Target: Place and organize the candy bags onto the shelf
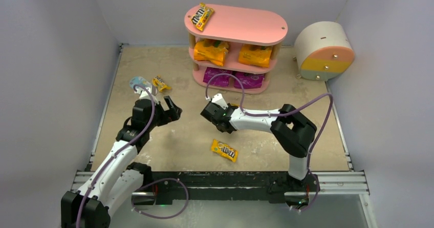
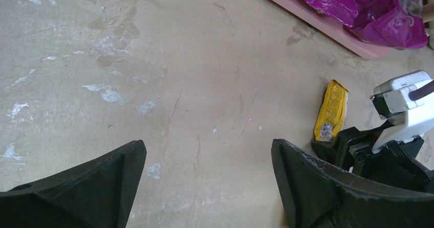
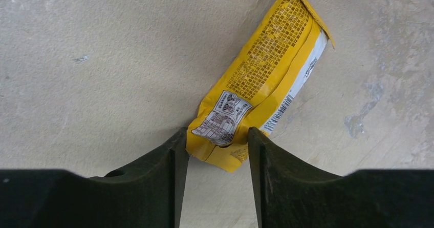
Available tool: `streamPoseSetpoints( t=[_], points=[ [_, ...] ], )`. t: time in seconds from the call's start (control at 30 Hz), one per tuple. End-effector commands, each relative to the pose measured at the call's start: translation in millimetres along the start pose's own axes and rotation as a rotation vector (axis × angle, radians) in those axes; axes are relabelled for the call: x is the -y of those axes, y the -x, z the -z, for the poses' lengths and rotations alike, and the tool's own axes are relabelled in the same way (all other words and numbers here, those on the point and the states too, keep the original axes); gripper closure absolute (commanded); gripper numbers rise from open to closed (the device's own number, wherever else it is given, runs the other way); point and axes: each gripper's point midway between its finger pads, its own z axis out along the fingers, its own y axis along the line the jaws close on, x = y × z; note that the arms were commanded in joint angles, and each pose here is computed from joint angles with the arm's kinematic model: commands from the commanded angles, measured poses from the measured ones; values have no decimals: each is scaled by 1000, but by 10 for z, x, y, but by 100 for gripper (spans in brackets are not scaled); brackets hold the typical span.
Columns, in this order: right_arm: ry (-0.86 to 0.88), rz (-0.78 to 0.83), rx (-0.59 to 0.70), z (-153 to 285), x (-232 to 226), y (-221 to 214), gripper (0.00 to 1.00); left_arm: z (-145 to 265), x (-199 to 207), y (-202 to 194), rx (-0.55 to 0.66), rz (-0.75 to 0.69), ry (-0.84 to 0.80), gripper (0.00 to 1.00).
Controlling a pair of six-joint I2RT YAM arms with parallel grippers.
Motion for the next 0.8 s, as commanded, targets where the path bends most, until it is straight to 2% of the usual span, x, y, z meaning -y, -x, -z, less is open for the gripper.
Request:
streamPoseSetpoints(
  t=[0.0, 0.2, 0.4, 0.6, 0.77],
  points=[
    [-66, 15, -4, -47, 110, -40, 54, 18, 27, 53, 21, 13, -2, 2],
    [-113, 6, 38, -35, 198, 24, 73, 17, 23, 46, 16, 15, 1, 2],
    [-72, -51, 120, 189, 281, 195, 100, 7, 68, 61, 18, 11, -22, 2],
    [195, -137, 245, 677, 140, 451, 100, 9, 267, 71, 10, -13, -131, 1],
    [611, -164, 419, 1578, -56, 719, 100, 258, 932, 93, 39, -123, -547, 1]
  ],
)
